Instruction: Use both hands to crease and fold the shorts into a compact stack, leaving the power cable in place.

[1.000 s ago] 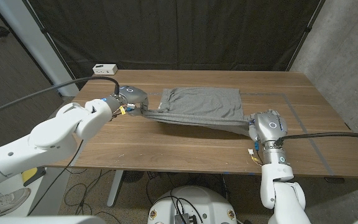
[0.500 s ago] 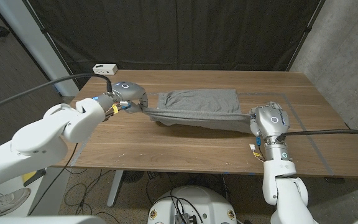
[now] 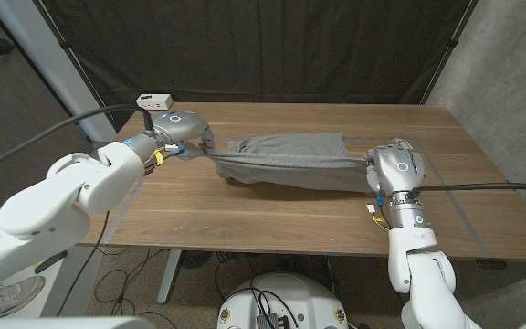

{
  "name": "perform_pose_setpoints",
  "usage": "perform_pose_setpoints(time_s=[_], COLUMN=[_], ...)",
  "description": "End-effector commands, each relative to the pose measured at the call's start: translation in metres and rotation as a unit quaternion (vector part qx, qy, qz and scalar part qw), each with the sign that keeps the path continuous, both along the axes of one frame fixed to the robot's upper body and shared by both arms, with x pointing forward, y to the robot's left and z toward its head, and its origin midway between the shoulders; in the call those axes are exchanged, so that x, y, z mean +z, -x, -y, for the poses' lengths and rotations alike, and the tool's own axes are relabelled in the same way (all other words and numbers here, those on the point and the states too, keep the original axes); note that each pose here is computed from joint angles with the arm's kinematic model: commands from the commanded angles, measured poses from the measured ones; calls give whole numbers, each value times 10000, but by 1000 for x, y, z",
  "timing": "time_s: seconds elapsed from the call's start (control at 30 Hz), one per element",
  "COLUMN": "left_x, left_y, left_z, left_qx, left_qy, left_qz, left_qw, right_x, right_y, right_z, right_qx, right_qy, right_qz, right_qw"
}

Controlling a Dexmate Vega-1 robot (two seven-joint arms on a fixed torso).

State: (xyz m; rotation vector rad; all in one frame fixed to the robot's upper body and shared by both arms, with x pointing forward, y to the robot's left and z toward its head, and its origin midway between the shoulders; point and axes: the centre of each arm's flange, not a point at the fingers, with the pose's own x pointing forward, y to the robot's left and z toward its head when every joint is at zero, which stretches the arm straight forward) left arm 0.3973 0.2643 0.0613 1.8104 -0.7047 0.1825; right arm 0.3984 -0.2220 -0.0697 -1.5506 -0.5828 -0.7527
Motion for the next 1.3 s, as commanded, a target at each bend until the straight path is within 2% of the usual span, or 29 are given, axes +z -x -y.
perform_pose_setpoints(time_s=[0.03,0.43,0.77,0.97,1.3], left_x=[8,17,24,28,29], left_y=[0,-28,-49,-57,-63], left_z=[-14,-27,-34,-32,-23], left_qx=[110,281,373,351,-24], left_qy=[215,422,581,621,734], left_qz=[209,253,415,558,1177], left_qw=[9995,9984,9968,9959,9903], right_x=[22,42,53,60,71], right_y=[-14,-31,-45,-54,-74], right_z=[-4,0,4,6,7], right_qx=[107,213,235,255,288], right_qy=[329,409,377,370,364], right_qz=[129,190,338,397,403], right_qw=[9993,9988,9984,9982,9981])
